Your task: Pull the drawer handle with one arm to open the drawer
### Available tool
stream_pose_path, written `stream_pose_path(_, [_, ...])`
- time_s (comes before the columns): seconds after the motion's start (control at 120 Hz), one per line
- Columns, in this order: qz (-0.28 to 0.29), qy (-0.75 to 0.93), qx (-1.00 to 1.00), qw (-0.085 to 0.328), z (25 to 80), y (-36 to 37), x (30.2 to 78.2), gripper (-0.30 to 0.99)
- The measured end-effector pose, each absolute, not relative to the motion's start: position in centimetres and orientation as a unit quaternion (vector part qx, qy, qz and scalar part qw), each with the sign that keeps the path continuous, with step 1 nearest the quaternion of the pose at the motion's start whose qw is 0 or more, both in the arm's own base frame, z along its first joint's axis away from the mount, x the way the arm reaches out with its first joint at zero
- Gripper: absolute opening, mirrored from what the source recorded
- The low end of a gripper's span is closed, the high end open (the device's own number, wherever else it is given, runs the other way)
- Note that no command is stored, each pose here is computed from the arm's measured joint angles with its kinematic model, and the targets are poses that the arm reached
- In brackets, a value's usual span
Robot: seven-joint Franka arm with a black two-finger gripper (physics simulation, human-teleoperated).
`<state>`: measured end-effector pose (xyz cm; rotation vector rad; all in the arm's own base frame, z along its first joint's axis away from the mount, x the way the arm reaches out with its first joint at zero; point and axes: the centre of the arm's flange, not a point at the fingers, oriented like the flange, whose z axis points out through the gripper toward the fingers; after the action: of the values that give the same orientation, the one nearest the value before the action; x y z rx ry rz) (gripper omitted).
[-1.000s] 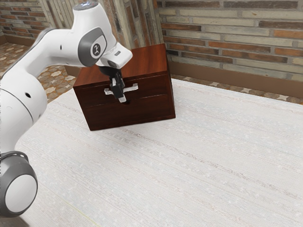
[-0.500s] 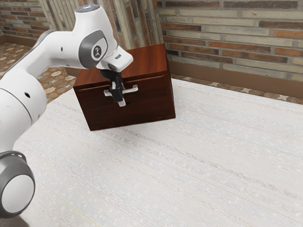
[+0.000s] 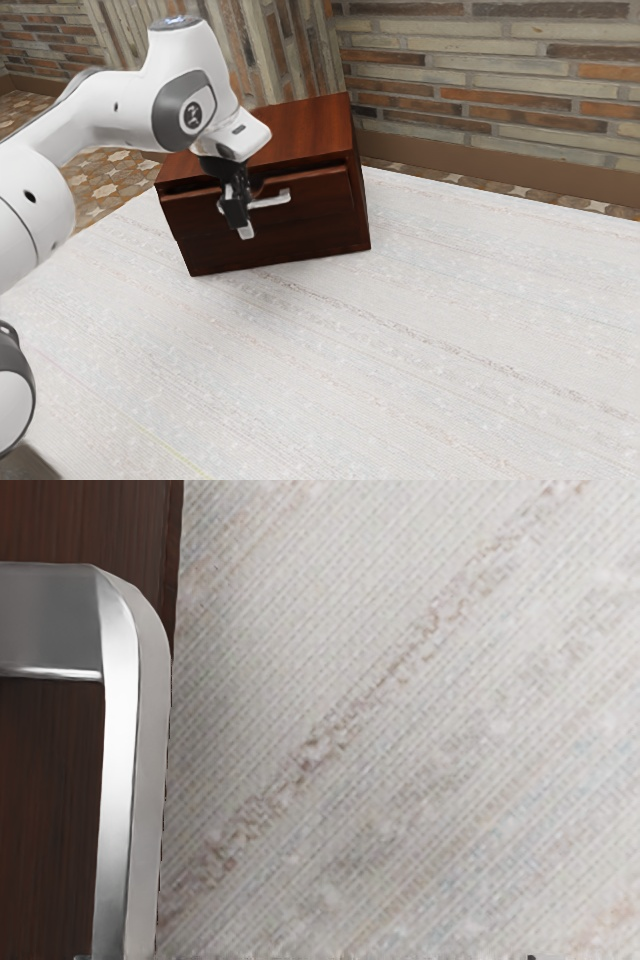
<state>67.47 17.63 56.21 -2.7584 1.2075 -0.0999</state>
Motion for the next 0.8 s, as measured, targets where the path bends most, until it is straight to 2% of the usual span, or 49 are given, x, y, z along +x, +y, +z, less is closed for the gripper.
stream_pose_path(0.35, [-0.038,0.403,-0.912,0.06,55.9,16.5,65.4,0.51])
stream_pose_path(0.458, [-0.039,0.405,-0.912,0.059,55.7,16.1,64.7,0.54])
stream_pose_path(0.558, [-0.041,0.407,-0.911,0.059,55.9,15.6,64.0,0.46])
stream_pose_path(0.8, [-0.045,0.411,-0.908,0.061,56.3,14.5,62.0,0.43])
